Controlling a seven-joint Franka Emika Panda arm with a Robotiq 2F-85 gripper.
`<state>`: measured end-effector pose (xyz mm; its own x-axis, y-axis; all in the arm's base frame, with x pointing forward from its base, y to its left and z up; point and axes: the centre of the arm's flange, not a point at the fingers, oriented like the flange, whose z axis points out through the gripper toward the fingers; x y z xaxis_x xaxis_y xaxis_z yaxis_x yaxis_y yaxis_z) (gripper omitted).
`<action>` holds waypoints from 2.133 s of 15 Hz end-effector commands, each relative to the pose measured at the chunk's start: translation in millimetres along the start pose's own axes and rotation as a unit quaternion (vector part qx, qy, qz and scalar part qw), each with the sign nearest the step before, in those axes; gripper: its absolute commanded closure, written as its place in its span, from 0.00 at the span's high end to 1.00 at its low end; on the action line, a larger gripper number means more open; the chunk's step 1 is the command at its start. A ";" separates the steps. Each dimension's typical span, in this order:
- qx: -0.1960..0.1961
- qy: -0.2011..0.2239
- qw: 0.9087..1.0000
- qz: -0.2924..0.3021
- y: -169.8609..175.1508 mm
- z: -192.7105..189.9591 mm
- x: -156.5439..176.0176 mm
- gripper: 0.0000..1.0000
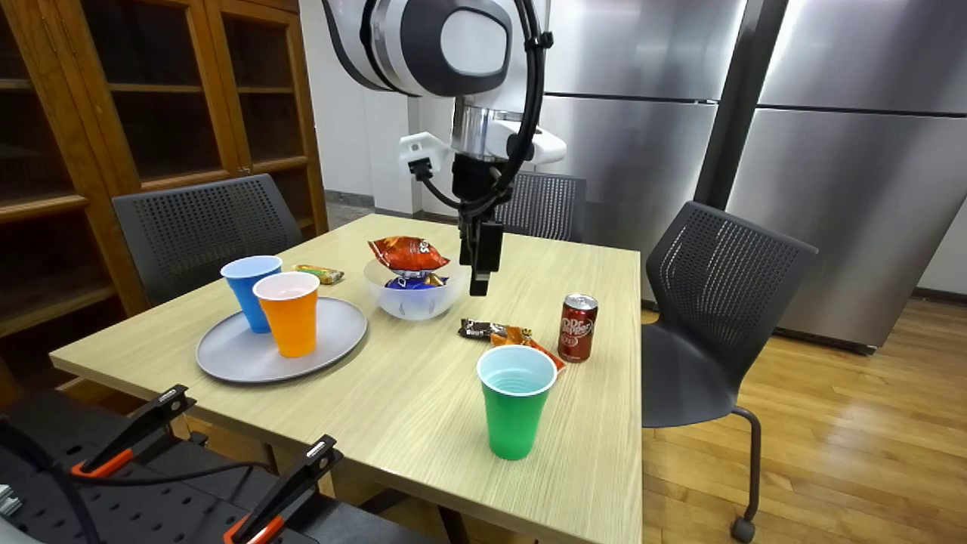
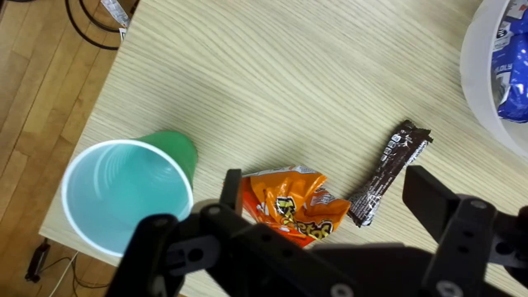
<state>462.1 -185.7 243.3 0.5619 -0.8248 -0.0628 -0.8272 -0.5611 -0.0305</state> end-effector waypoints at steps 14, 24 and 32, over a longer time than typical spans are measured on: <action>0.002 0.023 0.994 0.109 134.0 -8.7 -17.0 1.00; -0.014 0.008 0.987 0.159 167.8 12.1 -15.1 1.00; -0.023 -0.004 0.980 0.200 168.2 37.6 1.7 1.00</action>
<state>315.7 -271.3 212.1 0.2418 -0.9678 -0.0696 -0.9691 -0.2444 0.0325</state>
